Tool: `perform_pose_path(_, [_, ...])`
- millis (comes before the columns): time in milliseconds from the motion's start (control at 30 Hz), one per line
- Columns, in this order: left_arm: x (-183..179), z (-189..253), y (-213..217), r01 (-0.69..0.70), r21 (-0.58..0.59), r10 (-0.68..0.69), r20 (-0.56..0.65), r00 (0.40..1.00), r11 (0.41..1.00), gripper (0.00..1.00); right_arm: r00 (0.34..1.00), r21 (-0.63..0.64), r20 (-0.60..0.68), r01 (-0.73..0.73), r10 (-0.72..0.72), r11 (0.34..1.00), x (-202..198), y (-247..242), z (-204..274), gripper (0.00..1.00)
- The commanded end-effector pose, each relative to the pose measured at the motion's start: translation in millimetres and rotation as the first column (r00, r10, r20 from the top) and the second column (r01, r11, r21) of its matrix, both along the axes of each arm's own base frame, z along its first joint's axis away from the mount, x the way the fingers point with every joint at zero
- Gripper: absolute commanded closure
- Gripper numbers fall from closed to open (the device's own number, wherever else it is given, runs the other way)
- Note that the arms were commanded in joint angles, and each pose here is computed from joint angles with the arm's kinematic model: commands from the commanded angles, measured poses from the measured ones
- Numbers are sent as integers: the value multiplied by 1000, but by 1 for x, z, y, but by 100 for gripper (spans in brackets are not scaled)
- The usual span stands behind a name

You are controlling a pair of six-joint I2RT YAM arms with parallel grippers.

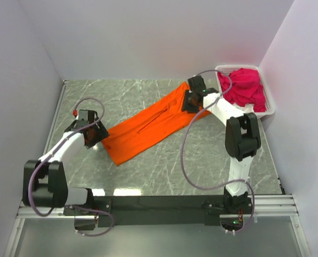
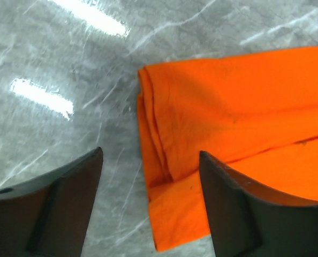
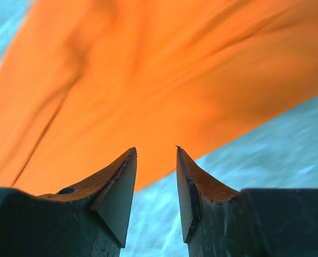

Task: Fold and stack the t-shirts
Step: Fold the tshirt

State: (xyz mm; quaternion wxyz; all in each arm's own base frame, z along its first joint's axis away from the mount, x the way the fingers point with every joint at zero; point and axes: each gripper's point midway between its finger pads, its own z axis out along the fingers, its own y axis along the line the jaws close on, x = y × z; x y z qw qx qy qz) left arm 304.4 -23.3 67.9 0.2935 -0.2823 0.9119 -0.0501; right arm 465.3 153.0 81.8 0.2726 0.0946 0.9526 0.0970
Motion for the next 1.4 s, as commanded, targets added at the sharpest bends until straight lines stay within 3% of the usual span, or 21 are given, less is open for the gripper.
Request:
perform_pose_path(0, [16, 2, -1, -8, 22, 8, -3, 1000, 1000, 29, 991, 78, 110, -89, 81, 993, -15, 39, 32, 57])
perform_pose_path(233, [19, -10, -20, 42, 39, -40, -66, 997, 998, 46, 993, 82, 66, -99, 93, 992, -31, 51, 8, 58])
perform_pose_path(567, [3, -36, -25, 4, 60, 5, -145, 989, 998, 55, 995, 30, 29, -95, 95, 995, -29, 43, -18, 58])
perform_pose_path(700, [6, -37, -26, -3, 58, 11, -133, 991, 998, 64, 996, 34, 8, -89, 88, 995, -31, 41, -28, 58])
perform_pose_path(1167, [6, -52, -31, -16, 43, 23, -166, 986, 999, 67, 997, 39, -38, -71, 72, 997, -39, 31, -53, 59])
perform_pose_path(1367, [5, -48, -23, -26, 83, 39, -168, 985, 996, 85, 997, 39, -61, -53, 56, 998, -42, 25, -62, 59])
